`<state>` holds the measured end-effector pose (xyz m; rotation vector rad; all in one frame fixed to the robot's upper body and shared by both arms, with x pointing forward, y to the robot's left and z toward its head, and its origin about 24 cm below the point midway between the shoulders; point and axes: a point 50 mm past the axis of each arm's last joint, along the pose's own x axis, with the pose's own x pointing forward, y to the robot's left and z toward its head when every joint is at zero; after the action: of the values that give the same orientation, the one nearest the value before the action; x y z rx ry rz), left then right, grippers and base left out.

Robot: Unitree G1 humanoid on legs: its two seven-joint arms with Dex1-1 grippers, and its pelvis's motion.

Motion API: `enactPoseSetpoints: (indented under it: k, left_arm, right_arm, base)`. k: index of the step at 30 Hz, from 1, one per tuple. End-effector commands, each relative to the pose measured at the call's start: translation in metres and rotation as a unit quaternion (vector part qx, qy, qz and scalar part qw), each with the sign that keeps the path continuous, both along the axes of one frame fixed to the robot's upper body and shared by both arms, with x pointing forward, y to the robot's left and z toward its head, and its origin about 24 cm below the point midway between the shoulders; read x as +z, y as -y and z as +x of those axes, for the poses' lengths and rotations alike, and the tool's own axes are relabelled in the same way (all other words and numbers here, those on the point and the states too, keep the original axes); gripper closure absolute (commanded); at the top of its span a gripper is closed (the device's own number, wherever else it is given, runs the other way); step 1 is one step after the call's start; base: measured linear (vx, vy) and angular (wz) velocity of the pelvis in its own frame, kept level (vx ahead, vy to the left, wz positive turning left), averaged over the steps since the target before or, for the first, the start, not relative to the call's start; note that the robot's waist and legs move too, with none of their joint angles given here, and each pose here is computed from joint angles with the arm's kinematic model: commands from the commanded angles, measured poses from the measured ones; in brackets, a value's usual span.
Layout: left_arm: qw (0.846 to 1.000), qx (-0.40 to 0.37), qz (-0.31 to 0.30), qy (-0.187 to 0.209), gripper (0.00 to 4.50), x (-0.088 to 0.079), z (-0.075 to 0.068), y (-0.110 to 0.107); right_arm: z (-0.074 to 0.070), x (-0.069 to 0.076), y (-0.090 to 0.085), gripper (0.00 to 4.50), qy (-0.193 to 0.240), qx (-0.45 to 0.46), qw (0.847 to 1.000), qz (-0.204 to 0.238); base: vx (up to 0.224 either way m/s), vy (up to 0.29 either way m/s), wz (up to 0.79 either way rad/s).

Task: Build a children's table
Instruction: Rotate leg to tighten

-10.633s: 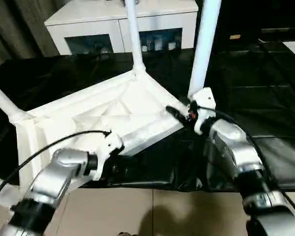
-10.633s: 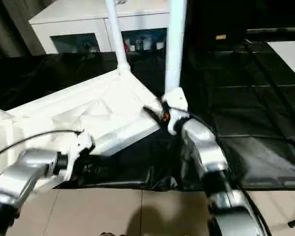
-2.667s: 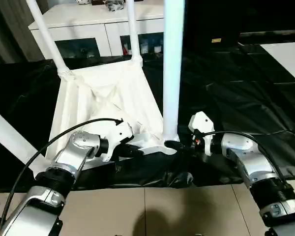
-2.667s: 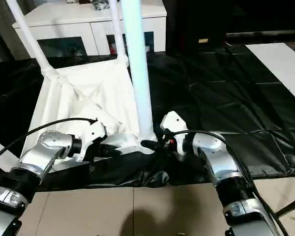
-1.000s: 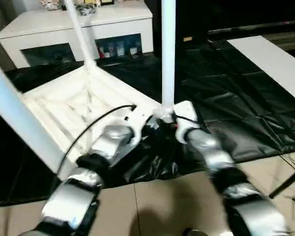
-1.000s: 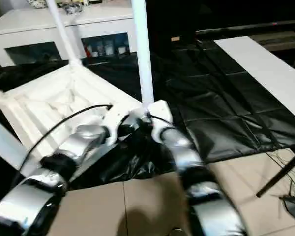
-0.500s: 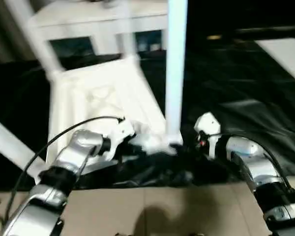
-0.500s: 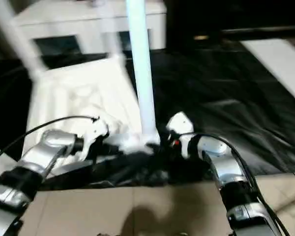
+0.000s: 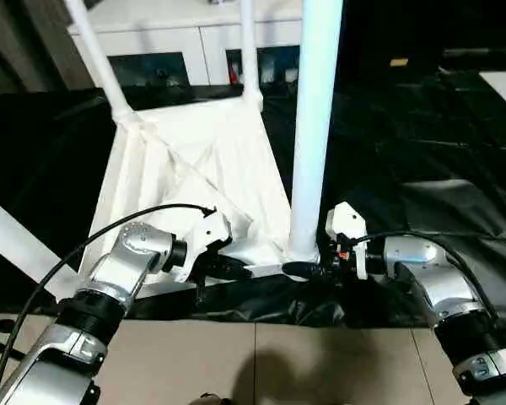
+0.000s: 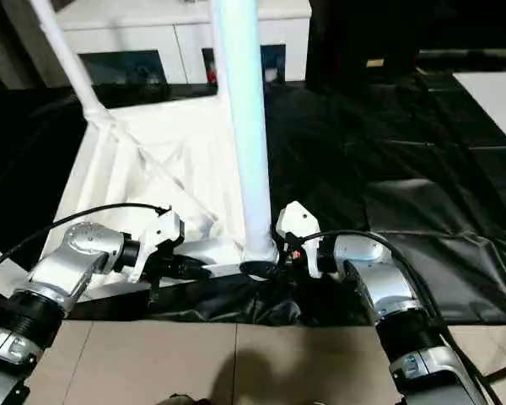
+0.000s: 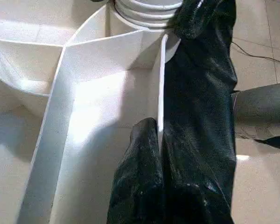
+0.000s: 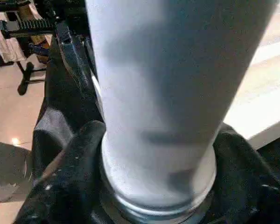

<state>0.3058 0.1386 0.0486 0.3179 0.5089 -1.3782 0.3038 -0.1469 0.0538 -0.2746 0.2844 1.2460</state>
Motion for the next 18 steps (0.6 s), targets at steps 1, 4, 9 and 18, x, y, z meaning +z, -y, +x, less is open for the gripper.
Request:
enactPoseSetpoints:
  k: [1,4,9,18]
  left_arm:
    - [1.000,-0.006,-0.013,0.005,4.50,0.007,0.000,0.000]
    - [1.000,-0.005,-0.014,0.004,4.50,0.006,-0.001,0.000]
    - [1.000,0.000,-0.012,-0.001,4.50,0.004,-0.001,-0.002]
    - [0.983,0.179,0.002,0.036,4.50,-0.007,0.027,0.014]
  right_arm:
    - [0.004,0.005,-0.003,1.71,0.001,0.006,1.000,-0.001]
    - [0.004,0.005,-0.004,1.78,0.001,0.008,1.000,0.004]
    - [0.005,0.004,-0.005,1.78,-0.002,-0.011,1.000,0.026]
    - [0.036,-0.014,-0.029,1.80,0.004,-0.296,0.953,0.064]
  base:
    - [0.000,0.000,0.00]
    - [0.000,0.000,0.00]
    - [0.000,0.000,0.00]
    - [0.000,0.000,0.00]
